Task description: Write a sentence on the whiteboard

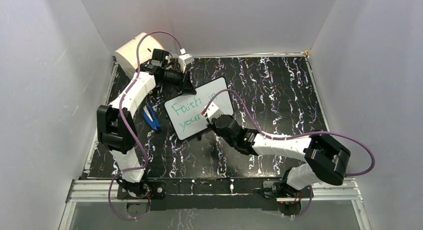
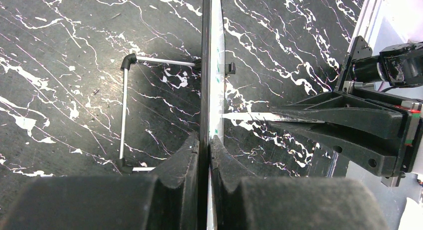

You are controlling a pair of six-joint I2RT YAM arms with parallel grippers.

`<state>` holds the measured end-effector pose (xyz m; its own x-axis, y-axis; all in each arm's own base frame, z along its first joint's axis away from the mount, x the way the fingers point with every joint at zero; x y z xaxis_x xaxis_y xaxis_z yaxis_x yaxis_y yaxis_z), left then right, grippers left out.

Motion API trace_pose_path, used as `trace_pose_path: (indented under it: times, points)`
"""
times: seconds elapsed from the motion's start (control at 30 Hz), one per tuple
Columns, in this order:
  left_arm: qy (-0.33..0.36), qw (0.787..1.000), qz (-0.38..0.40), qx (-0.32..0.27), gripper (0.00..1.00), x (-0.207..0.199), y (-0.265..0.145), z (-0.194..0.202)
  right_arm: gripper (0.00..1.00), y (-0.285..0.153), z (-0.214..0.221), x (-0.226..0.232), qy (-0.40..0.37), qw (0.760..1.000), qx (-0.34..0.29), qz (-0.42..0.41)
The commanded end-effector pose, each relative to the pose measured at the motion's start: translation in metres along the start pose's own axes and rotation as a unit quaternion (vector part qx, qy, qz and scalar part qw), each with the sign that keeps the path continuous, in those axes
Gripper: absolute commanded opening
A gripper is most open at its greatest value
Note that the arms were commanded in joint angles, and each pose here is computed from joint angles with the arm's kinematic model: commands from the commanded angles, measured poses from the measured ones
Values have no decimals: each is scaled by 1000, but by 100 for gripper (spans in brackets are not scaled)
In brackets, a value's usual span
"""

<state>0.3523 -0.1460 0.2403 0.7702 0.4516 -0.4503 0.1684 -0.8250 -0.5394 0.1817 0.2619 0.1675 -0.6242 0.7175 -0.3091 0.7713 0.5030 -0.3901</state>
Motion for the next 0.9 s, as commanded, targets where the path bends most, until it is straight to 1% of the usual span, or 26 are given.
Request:
trace_pose_path:
  times: [0.0,0.27,0.47,0.87]
  points:
    - [-24,998,-20,46,0,2,5,19,0,-1,-12,1,14,1000,-2,-6]
    - [-22,999,-21,45,0,1,5,18,0,1,-7,7,10,1000,18,-19]
    - [-23,999,-20,44,0,2,5,18,0,4,-7,11,10,999,19,-27]
    - [-24,999,-18,45,0,2,6,19,0,4,-22,14,26,999,-15,-38]
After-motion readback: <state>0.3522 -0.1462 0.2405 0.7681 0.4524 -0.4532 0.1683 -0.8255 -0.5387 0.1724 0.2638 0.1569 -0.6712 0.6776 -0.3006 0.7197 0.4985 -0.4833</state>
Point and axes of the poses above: each gripper's point midway between its finger pads, its own y axis out along the fingers, its own x axis along the line the jaws close on, z = x × y, the point moved 10 cm from there along -y, back along the fingers, and after that the axes turned 1 degree about -y, right-handed, at the moved point
